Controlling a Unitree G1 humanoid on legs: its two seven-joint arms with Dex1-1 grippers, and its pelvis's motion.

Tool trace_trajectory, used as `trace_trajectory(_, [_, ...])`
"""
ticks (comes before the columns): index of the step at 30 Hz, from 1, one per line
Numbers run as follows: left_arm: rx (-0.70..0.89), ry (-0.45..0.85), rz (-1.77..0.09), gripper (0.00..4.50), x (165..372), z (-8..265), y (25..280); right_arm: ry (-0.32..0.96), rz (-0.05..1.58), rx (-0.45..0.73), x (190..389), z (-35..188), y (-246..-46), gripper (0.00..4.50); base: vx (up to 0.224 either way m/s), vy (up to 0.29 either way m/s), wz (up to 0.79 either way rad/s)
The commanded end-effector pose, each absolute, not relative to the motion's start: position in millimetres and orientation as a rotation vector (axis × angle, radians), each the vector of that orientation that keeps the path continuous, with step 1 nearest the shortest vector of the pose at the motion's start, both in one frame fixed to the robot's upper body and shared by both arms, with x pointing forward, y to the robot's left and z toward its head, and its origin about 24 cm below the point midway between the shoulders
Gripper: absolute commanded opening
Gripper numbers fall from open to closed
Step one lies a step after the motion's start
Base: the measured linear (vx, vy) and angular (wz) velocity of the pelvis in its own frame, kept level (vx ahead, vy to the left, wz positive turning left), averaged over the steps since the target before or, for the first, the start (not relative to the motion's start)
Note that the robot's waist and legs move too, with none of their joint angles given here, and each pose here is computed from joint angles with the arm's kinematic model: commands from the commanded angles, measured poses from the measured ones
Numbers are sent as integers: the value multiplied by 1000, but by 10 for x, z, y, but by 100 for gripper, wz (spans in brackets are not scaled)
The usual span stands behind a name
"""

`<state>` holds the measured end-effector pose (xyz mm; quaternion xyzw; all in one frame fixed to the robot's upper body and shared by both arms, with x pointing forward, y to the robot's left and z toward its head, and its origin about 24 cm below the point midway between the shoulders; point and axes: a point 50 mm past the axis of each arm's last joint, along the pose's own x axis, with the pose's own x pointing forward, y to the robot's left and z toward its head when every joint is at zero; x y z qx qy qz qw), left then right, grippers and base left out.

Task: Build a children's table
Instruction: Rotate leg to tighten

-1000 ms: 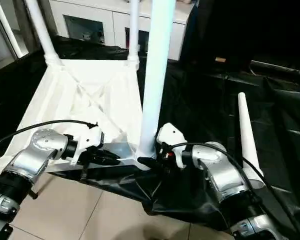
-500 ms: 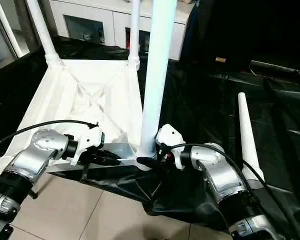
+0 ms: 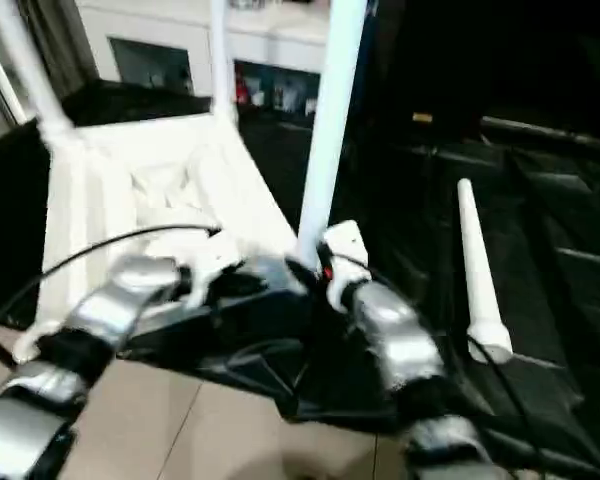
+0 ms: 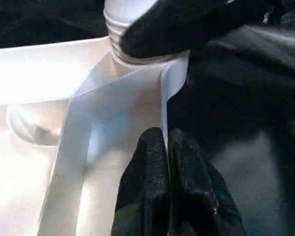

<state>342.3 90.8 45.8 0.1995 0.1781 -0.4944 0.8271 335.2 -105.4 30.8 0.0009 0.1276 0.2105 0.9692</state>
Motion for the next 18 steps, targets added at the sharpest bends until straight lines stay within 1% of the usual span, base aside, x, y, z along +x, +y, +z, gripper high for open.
trace_trajectory(1, [389,343,-938,0,3492,497,826,355,372,10,3293,95,-1007,272,0,0,0])
trace_trajectory(3, [411,341,-938,0,3496,488,763,330,407,9,3313,135,-919,272,0,0,0])
trace_trajectory(4, [416,341,-939,0,3496,487,758,327,414,12,3314,140,-909,328,0,0,0])
trace_trajectory(5, [443,343,-954,0,3490,482,737,310,456,35,3315,175,-861,328,0,0,0])
trace_trajectory(6, [444,346,-963,0,3485,480,737,299,486,42,3312,197,-848,342,0,0,0])
trace_trajectory(8, [457,339,-975,0,3484,484,755,280,507,35,3322,227,-859,348,0,0,0])
trace_trajectory(10, [463,335,-982,0,3482,487,763,276,511,33,3326,235,-866,380,0,0,0])
trace_trajectory(13, [472,331,-1029,0,3444,477,850,237,585,-54,3334,335,-1008,388,0,0,0])
trace_trajectory(16, [467,339,-1061,0,3407,457,932,216,662,-93,3302,416,-1165,388,0,0,0])
trace_trajectory(18, [472,309,-1153,0,3340,466,989,208,736,-136,3255,471,-1304,388,0,0,0])
